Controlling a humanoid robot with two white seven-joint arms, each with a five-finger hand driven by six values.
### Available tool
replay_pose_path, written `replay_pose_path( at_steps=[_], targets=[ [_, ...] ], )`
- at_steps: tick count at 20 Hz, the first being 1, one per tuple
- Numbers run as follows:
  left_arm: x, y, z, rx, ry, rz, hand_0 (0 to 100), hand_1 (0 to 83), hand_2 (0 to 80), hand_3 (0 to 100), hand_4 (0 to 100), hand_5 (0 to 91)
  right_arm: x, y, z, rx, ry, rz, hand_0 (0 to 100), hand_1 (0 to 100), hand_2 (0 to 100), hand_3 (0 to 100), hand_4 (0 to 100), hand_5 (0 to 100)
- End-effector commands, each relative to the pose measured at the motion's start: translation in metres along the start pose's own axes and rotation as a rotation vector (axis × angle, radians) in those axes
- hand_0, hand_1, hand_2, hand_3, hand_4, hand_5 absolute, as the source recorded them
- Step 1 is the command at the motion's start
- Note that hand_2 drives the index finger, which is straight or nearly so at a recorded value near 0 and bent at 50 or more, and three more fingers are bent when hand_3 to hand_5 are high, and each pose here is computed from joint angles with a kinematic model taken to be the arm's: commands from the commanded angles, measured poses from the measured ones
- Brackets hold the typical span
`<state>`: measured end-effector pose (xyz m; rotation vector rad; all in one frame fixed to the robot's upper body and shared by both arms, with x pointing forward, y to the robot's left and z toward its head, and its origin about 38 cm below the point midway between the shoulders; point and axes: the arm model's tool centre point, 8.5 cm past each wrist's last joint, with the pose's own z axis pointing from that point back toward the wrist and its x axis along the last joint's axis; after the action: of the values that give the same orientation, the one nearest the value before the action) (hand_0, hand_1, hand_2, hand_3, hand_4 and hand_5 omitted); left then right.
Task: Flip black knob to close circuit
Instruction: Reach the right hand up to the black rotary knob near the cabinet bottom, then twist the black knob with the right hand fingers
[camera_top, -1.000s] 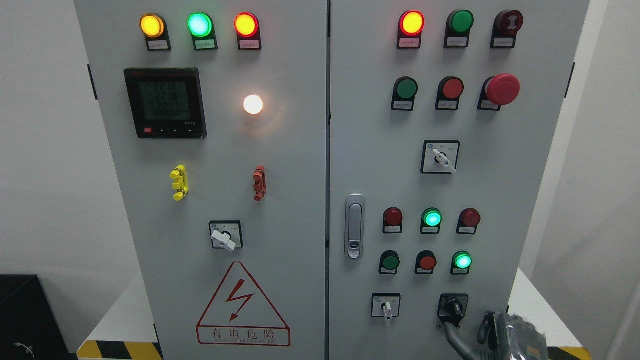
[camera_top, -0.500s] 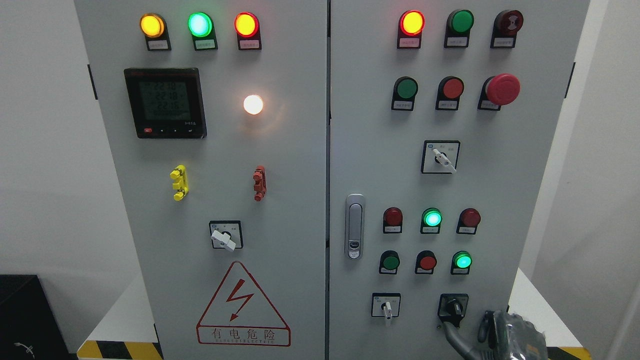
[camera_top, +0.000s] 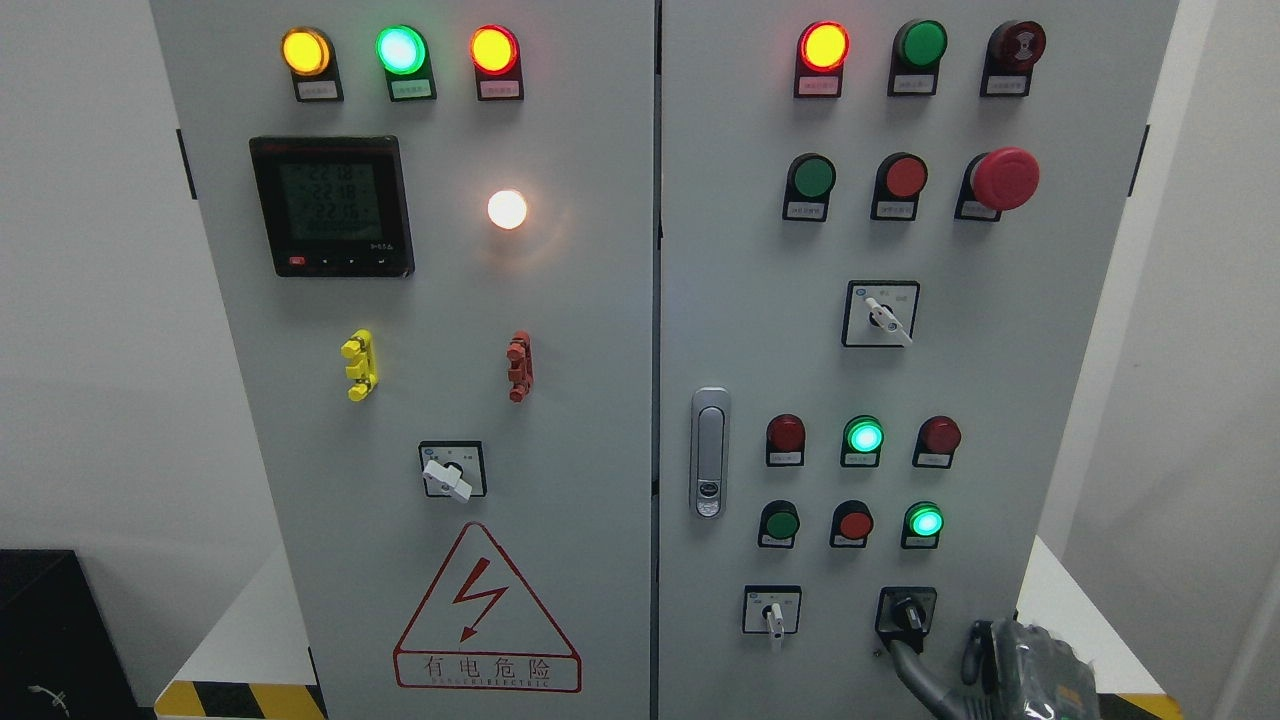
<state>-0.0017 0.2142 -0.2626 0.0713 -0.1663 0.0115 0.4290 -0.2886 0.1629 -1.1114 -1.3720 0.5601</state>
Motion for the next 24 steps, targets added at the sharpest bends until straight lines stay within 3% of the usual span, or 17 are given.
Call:
replay_pose_path(
  at_steps=[1,24],
  targets=[
    [-0.0070,-0.0007,0.0015,-0.009,0.019,-0.044,12,55.6,0.0,0,0,0.0,-0.0107,-0.0016,-0.0018,-0.003,0.029,-0.004,0,22,79,98,80,81],
    [-0.0068,-0.0007,0.0015,-0.009,0.017,-0.042,12,55.6,0.0,0,0,0.0,-0.0124,-0.0089,-0.0032,-0.022,0.030,-0.022,0,22,79,98,80,81]
  ],
)
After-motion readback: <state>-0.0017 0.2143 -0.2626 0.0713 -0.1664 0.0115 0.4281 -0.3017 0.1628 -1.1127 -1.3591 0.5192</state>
